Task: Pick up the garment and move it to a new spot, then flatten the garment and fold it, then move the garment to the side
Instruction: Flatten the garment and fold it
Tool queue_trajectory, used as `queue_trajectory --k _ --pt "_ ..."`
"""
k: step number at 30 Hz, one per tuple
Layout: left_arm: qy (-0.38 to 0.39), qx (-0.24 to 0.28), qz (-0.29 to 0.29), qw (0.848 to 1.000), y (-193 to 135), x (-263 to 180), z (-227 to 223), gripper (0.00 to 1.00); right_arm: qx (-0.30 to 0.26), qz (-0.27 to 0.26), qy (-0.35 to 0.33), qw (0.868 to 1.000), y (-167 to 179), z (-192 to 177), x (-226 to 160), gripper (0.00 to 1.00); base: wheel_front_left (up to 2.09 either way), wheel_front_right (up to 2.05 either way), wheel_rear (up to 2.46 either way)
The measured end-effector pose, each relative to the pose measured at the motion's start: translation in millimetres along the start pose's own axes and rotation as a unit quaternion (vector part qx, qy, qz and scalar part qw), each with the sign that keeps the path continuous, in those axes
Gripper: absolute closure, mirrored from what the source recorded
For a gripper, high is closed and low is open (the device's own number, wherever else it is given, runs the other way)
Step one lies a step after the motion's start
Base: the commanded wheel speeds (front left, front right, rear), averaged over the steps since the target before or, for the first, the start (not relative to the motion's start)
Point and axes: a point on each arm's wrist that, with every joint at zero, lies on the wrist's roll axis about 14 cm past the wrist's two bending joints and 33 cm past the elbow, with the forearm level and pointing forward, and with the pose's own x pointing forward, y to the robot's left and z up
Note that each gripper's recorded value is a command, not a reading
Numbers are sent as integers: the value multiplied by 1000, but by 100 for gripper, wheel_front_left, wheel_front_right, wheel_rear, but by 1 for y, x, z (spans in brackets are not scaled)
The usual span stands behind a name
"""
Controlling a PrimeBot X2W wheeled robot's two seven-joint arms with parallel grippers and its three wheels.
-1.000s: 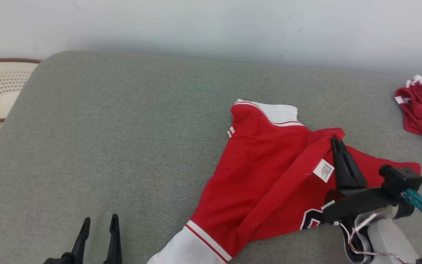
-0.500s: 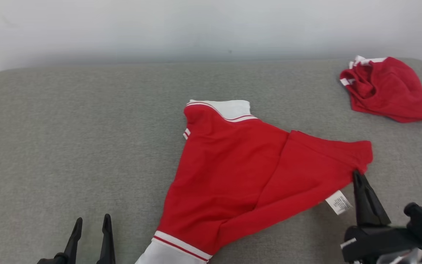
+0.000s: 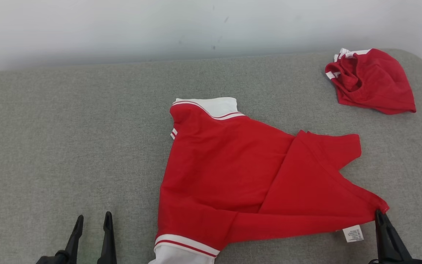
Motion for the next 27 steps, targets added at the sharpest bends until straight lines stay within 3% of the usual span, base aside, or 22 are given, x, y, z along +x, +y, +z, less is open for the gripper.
queue_trajectory --k 1,9,27 --pt "0 0 0 1000 0 0 0 0 -6 -1 -2 1000 -1 1 0 0 0 0 0" --pt "0 1 5 1000 5 -6 2 0 -52 -3 -55 997 -2 28 7 0 0 0 0" --pt "6 -2 -4 1000 0 -27 2 0 -70 91 -107 988 60 40 26 0 0 0 0"
